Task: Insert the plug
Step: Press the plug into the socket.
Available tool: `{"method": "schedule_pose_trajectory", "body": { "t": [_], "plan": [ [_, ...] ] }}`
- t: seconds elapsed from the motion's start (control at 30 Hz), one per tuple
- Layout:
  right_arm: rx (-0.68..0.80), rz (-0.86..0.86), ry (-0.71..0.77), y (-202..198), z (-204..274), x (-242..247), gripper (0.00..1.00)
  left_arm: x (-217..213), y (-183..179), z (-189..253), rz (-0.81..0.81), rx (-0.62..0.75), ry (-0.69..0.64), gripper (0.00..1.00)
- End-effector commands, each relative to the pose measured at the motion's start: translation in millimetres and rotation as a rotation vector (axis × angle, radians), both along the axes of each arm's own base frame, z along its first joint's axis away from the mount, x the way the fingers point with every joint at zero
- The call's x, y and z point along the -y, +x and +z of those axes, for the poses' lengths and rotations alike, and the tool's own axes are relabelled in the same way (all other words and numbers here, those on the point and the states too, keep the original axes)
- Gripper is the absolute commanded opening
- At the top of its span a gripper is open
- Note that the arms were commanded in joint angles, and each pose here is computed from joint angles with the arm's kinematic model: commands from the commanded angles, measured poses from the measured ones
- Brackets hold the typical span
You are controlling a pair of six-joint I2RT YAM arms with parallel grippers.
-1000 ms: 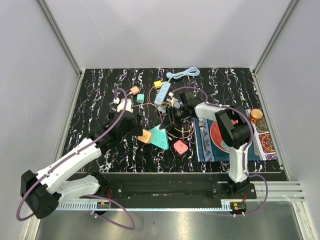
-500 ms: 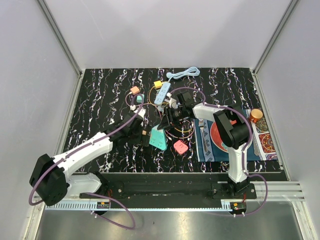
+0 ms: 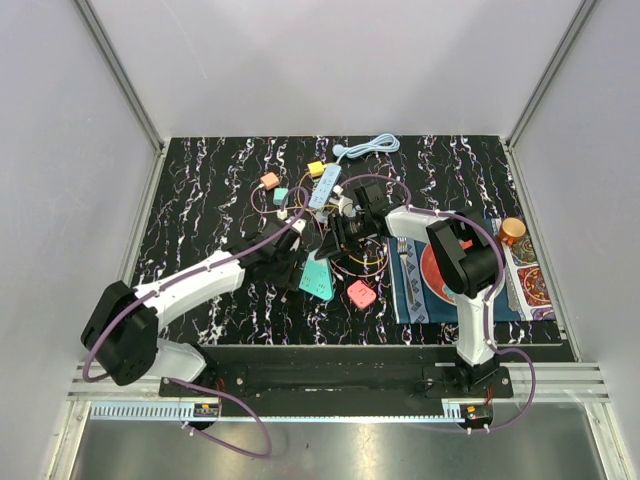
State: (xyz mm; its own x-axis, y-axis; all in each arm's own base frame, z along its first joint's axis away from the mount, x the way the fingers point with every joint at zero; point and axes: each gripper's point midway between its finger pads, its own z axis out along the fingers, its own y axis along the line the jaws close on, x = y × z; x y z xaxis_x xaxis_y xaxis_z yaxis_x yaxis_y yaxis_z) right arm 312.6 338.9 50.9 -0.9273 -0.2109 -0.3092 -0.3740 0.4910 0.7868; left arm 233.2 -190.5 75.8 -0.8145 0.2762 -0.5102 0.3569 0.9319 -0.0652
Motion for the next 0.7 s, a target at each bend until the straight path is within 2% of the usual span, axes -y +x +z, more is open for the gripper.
{"method": "schedule_pose_trajectory", "body": {
  "t": [0.0, 0.07, 0.3, 0.37, 0.5, 0.67],
  "plan": [
    [0.033, -0.007, -0.061, 5.2, -22.2, 3.8, 0.0, 15.7, 11.1, 7.9, -0.033, 0.019, -0.038, 0.61],
    [0.032, -0.004, -0.061, 4.8, -23.4, 3.9, 0.0, 16.6, 9.0, 2.5, -0.035, 0.008, -0.028, 0.52],
    [0.033, -0.001, -0.057, 4.1, -23.5, 3.7, 0.0, 20.9, -12.5, -34.0, -0.066, -0.055, 0.08, 0.08],
    [0.03, 0.003, -0.054, 3.5, -24.5, 3.3, 0.0, 23.8, -16.9, -42.6, -0.073, -0.062, 0.109, 0.0],
    [0.022, 0.005, -0.055, 1.5, -26.2, 4.0, 0.0, 23.9, -26.9, -69.8, -0.067, -0.132, 0.17, 0.0],
    [0.016, 0.007, -0.056, 0.1, -27.8, 3.0, 0.0, 30.2, -34.6, -81.5, -0.064, -0.208, 0.194, 0.0]
  ]
}}
